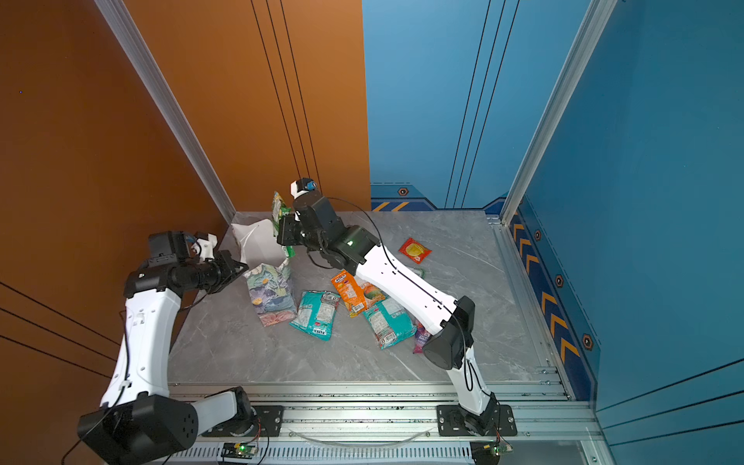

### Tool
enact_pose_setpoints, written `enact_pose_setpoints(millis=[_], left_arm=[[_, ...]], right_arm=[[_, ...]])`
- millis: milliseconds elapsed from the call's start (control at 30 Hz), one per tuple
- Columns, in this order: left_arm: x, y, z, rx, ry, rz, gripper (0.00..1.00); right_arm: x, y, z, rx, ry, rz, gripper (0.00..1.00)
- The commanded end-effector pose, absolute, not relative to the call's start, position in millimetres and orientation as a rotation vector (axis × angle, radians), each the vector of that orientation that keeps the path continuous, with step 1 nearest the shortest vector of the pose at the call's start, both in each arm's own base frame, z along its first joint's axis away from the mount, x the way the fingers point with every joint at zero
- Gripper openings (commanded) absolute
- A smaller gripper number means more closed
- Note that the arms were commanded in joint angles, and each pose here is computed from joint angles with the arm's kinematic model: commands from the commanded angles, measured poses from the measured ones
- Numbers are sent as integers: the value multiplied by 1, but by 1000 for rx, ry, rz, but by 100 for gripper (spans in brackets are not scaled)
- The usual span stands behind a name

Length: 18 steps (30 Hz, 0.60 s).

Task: Place the snacks into the paper bag
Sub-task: Place the snack in the paper bag.

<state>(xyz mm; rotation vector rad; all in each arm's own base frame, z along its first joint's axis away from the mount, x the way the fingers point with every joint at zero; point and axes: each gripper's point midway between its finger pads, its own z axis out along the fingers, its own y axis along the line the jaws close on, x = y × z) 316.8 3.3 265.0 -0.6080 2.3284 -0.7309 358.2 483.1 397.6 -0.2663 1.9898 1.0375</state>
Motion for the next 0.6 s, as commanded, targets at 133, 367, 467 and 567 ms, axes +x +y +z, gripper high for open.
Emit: enact_pose_setpoints(millis=[133,367,467,567], left_arm=[[310,6,262,-635,2330,-714,0],[309,5,261,-636,2329,-718,0],[308,5,261,-635,2328,-719,0],[307,5,261,-634,2325,-725,0]], right_arm=[[364,511,385,-279,1988,1077,0],[369,519,379,-278,1977,1057,0],[371,522,378,-282,1964,1050,0],[371,526,375,-296,1960,1044,0]])
